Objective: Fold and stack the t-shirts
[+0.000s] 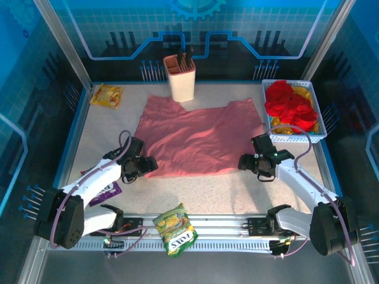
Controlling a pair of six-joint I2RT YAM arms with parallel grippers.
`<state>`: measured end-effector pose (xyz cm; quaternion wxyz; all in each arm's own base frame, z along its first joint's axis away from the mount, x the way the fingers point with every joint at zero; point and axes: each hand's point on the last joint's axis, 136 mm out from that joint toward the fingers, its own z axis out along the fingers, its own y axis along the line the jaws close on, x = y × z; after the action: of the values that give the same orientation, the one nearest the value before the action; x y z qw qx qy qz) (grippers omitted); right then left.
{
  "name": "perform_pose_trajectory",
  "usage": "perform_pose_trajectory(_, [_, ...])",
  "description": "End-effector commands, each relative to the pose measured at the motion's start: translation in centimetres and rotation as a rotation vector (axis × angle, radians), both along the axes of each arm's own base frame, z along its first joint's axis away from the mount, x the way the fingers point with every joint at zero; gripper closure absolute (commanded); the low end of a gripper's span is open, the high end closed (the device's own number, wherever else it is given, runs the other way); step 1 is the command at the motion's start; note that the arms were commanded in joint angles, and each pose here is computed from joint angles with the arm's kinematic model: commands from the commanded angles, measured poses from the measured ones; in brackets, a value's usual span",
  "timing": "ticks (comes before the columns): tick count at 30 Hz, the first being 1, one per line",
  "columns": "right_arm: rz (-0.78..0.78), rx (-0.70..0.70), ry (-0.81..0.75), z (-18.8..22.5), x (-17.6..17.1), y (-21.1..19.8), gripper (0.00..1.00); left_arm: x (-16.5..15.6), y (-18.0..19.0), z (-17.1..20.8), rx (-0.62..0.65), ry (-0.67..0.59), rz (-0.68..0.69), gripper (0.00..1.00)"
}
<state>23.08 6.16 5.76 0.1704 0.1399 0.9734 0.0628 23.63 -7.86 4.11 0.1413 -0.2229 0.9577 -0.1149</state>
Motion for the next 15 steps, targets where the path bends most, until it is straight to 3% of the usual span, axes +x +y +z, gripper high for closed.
perform_pose_trajectory(1, [-0.071, 0.031, -0.07, -0.5, 2.1, 0.0, 0.21, 1.1, -0.8, -0.3, -0.043, -0.029, 0.012, 0.16])
perform_pose_trajectory(10, [-0.07, 0.097, -0.1, -1.9, 6.1, 1.9, 0.3, 2.2, -1.3, -1.0, -0.058, -0.043, 0.016, 0.2])
perform_pose_trajectory(15, [-0.069, 0.073, -0.065, -3.3, 6.4, 1.8, 0.36, 2.2, -1.1, -1.1, -0.044, -0.041, 0.013, 0.31])
